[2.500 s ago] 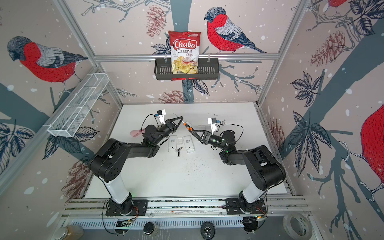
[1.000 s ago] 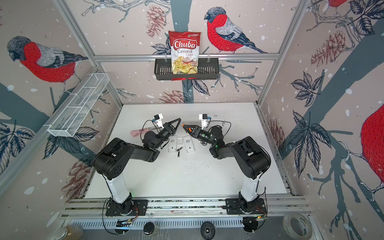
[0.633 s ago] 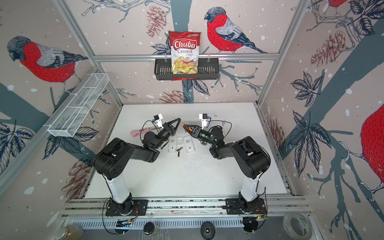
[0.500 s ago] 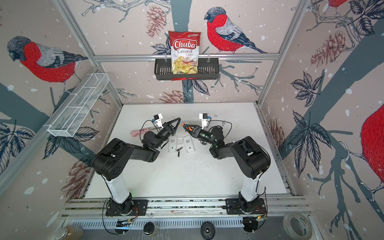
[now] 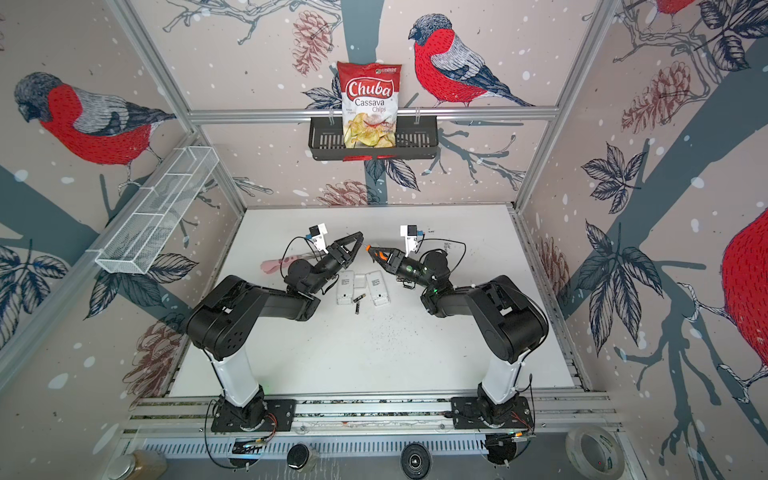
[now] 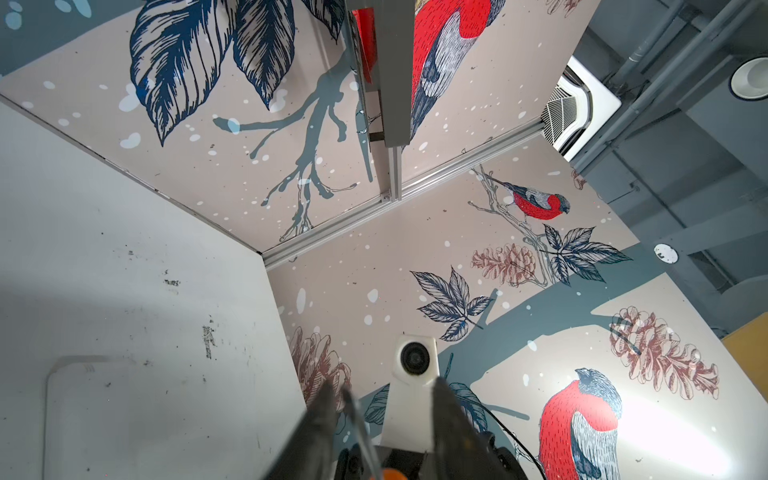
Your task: Unload the batteries from the remote control
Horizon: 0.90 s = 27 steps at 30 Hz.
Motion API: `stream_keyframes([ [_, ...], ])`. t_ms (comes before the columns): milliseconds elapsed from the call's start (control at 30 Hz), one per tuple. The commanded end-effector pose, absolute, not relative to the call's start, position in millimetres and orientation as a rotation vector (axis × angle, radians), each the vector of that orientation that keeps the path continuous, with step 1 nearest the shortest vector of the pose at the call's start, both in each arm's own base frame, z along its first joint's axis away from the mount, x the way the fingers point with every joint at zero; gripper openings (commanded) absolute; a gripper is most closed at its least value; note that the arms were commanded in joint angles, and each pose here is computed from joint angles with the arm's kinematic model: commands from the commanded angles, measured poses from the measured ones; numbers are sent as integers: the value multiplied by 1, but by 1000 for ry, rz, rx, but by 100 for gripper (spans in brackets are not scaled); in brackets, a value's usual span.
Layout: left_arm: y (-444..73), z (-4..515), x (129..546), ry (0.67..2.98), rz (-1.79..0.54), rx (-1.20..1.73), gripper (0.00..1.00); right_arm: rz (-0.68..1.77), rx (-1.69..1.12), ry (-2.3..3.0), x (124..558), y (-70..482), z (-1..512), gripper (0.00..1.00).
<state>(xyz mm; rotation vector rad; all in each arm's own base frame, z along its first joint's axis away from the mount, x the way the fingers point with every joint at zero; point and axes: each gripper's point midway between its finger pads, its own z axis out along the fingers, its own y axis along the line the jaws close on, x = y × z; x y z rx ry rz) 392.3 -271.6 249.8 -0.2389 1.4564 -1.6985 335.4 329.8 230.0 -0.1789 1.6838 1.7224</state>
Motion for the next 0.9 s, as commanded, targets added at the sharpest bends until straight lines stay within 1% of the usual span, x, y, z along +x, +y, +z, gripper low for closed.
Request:
stream_keyframes([
  [0, -272, 257, 388, 1448, -1659, -167, 97, 1657, -174, 1688, 340, 324, 232, 2],
  [300, -267, 270, 382, 1524, -1484, -73, 97, 1541, -97, 1771, 354, 292, 223, 1],
  [433, -268, 268, 383, 1599, -1379, -11, 96, 1371, -55, 1917, 357, 262, 205, 1],
  [567, -286, 247, 402, 1812, -1237, 85, 93, 1171, -61, 2045, 344, 226, 191, 1],
  [633, -289, 225, 410, 1933, -1135, 112, 92, 1075, -50, 2087, 337, 207, 185, 1],
  [667, -292, 226, 417, 1962, -1101, 135, 91, 1032, -36, 2115, 333, 197, 179, 1],
  [767, -302, 205, 431, 2094, -1018, 208, 89, 973, -23, 2185, 320, 181, 166, 1],
  [867, -316, 187, 440, 2193, -996, 290, 86, 960, -47, 2273, 308, 180, 147, 1],
])
